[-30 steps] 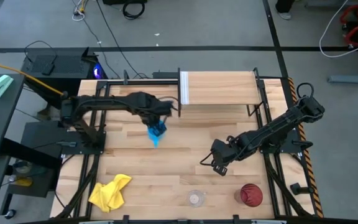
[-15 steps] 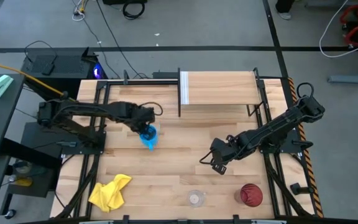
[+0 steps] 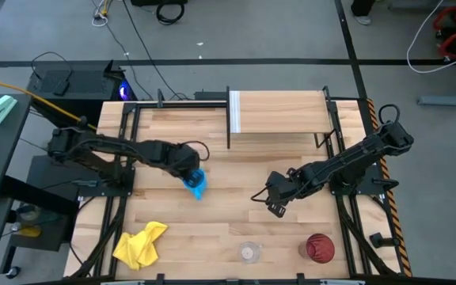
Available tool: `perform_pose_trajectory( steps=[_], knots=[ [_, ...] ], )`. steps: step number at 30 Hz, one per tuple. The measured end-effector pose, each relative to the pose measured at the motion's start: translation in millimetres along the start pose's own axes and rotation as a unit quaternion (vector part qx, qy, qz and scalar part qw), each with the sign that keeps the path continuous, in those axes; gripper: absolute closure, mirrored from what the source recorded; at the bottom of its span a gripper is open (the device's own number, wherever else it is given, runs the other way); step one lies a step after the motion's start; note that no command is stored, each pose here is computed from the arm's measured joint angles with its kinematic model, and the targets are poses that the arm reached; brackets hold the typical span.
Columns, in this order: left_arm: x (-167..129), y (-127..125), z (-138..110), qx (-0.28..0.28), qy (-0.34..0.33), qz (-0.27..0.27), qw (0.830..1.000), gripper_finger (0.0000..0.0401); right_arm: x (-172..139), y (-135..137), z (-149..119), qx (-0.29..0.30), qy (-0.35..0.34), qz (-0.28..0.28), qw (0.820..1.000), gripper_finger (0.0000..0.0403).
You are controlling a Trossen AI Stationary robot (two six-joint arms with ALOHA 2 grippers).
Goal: Stack small to large cups/mugs on shelf
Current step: Adjust the blue mug
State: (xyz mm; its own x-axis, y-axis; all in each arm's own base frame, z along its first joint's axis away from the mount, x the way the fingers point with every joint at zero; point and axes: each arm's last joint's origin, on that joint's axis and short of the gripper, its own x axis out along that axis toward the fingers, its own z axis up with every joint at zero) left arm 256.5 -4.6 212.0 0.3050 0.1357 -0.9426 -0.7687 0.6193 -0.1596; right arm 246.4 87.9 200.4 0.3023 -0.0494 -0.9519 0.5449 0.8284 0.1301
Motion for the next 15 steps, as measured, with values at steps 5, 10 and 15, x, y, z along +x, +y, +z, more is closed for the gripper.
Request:
perform_pose_trajectory(
  steps=[5, 10, 15],
  knots=[
    [-2.1, -13.6, -19.0, 0.014, -0.016, 0.006, 1.000, 0.0390, 0.0, 0.3, 0.5, 0.001, -0.003, 0.001, 1.000, 0.0337],
    [-5.4, -21.9, -33.6, 0.009, -0.031, 0.008, 0.999, 0.0389, 0.6, -2.1, 3.9, 0.006, -0.005, 0.000, 1.000, 0.0337],
    [0.9, -30.1, -44.1, 0.021, -0.022, 0.009, 1.000, 0.0390, 1.5, -5.8, 9.2, 0.004, -0.008, -0.002, 1.000, 0.0337]
  ],
)
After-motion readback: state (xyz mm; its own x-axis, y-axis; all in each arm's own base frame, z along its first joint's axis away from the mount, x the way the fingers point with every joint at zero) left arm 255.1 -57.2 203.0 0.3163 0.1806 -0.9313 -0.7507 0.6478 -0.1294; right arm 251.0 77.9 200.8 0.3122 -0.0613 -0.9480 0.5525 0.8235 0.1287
